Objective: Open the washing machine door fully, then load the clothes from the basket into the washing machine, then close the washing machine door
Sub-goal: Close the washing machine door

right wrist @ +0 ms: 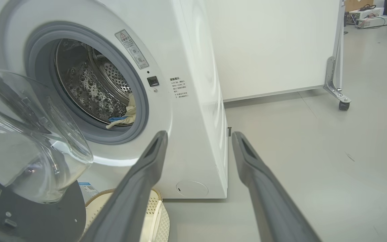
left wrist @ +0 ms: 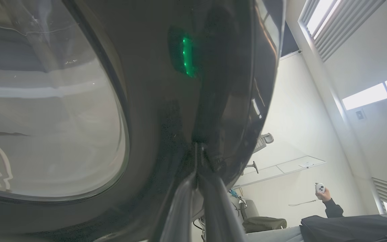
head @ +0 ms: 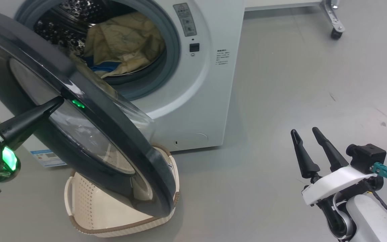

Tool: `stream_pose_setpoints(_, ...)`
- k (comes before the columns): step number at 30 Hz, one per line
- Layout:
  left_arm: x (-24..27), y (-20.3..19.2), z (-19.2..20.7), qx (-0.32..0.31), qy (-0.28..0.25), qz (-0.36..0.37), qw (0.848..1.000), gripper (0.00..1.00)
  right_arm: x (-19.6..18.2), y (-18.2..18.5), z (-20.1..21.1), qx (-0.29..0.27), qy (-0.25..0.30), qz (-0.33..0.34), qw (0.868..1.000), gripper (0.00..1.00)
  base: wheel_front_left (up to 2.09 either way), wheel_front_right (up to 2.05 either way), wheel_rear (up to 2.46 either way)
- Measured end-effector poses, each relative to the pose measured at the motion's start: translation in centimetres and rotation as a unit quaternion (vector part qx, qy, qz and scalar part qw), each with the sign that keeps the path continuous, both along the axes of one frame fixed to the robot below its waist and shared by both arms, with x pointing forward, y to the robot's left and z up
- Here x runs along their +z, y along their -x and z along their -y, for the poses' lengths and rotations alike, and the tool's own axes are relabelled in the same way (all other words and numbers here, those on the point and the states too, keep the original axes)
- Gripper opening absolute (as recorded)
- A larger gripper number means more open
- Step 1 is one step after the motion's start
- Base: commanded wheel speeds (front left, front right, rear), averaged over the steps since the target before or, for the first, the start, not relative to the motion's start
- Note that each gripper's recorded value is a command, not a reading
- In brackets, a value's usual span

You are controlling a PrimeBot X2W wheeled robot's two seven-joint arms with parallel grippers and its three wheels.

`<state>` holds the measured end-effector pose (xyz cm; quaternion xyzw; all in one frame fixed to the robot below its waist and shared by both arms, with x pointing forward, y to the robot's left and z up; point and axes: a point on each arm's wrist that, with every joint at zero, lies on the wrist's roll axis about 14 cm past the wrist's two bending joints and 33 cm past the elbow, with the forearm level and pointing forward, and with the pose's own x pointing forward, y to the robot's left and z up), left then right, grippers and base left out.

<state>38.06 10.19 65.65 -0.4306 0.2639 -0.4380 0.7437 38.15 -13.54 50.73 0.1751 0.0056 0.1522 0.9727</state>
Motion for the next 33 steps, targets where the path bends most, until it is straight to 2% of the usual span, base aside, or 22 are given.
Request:
stream_pose_setpoints(8,0.9,-1.5,5.1,-0.045,0.029,0.012,0.998,0.00,-0.3,0.9,3.6,-0.054,0.003,-0.005,0.999,1.00,0.00,0.00,0.00)
stream_pose_setpoints(10,0.7,-2.1,5.8,-0.043,0.022,0.014,0.999,0.00,-0.5,1.0,4.1,-0.061,0.004,-0.008,0.998,1.00,0.00,0.00,0.00)
stream_pose_setpoints(19,0.8,-2.5,6.1,-0.030,0.024,0.023,0.999,0.00,-0.5,0.6,4.3,-0.064,0.002,-0.008,0.998,1.00,0.00,0.00,0.00)
stream_pose_setpoints(29,0.9,-2.5,4.3,0.005,0.016,0.038,0.999,0.00,-0.3,-0.3,2.8,-0.041,0.000,-0.004,0.999,1.00,0.00,0.00,0.00)
stream_pose_setpoints(30,0.9,-2.6,4.0,0.014,0.013,0.040,0.999,0.10,-0.3,-0.4,2.6,-0.038,-0.001,-0.004,0.999,1.00,0.00,0.00,0.00)
stream_pose_setpoints(31,0.9,-2.7,3.6,0.023,0.009,0.042,0.999,0.29,-0.2,-0.4,2.4,-0.035,-0.001,-0.004,0.999,1.00,0.00,0.00,0.00)
stream_pose_setpoints(33,0.9,-2.9,2.6,0.041,0.001,0.052,0.998,0.49,-0.2,-0.6,2.0,-0.030,-0.002,-0.003,1.000,1.00,0.00,0.00,0.00)
